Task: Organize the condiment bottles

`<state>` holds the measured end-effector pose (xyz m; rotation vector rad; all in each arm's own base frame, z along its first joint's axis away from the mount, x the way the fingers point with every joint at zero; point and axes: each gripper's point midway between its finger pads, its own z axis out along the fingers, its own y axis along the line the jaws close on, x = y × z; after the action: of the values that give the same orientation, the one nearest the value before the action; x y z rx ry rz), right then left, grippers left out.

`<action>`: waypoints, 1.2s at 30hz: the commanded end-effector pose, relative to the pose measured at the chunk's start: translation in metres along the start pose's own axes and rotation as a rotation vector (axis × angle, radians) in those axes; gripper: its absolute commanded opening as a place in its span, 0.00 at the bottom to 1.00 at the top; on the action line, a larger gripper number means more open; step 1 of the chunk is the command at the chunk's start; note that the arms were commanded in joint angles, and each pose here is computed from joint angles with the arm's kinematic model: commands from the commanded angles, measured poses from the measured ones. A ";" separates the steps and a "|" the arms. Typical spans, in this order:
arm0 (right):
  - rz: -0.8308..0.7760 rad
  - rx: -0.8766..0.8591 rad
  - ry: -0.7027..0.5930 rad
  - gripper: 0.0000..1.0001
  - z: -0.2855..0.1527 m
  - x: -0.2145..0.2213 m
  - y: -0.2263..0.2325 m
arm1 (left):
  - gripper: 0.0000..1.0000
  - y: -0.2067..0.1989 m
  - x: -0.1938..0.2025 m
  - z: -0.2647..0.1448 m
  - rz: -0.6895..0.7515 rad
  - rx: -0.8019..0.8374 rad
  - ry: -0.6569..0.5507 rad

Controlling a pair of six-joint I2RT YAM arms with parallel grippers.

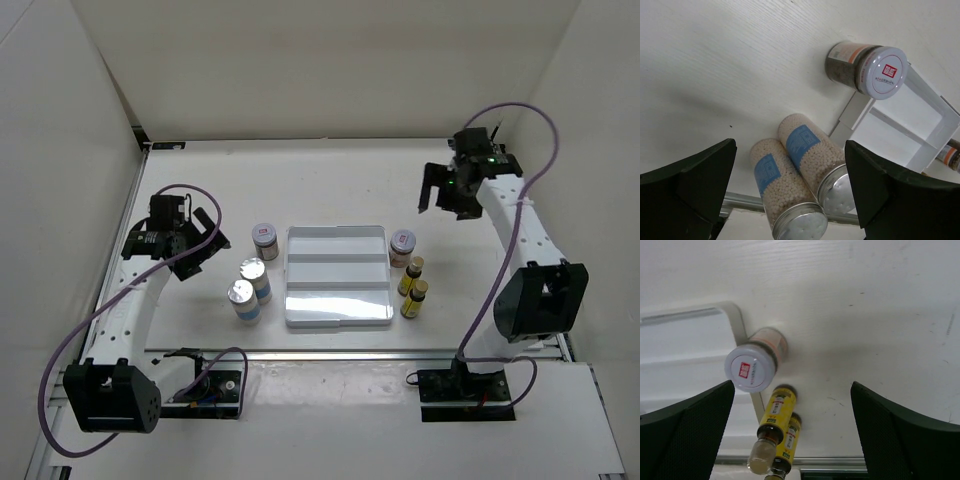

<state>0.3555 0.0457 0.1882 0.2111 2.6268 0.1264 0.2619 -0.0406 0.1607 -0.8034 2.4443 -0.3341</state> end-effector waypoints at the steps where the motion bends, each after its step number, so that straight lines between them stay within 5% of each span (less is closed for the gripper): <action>1: -0.216 -0.118 0.044 1.00 0.003 0.010 0.053 | 1.00 -0.001 -0.020 -0.007 0.036 -0.014 -0.081; 12: -0.244 -0.115 0.306 1.00 0.079 0.051 0.080 | 1.00 0.016 -0.021 -0.004 0.102 -0.081 -0.107; 18: -0.202 -0.095 0.441 0.92 0.094 0.076 0.077 | 1.00 0.018 -0.022 -0.004 0.112 -0.089 -0.112; 25: -0.197 -0.017 0.450 0.60 0.092 0.078 0.064 | 1.00 0.019 -0.016 0.003 0.113 -0.089 -0.077; 32: -0.190 0.082 0.262 0.20 0.058 0.031 0.054 | 1.00 0.018 -0.013 0.007 0.104 -0.091 -0.054; 36: -0.185 -0.011 0.182 0.11 0.031 0.010 0.076 | 1.00 0.018 -0.011 0.011 0.104 -0.094 -0.033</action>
<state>0.3629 0.1138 0.0991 -0.0689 2.9736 0.0068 0.2631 -0.0176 0.1456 -0.7199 2.4862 -0.1411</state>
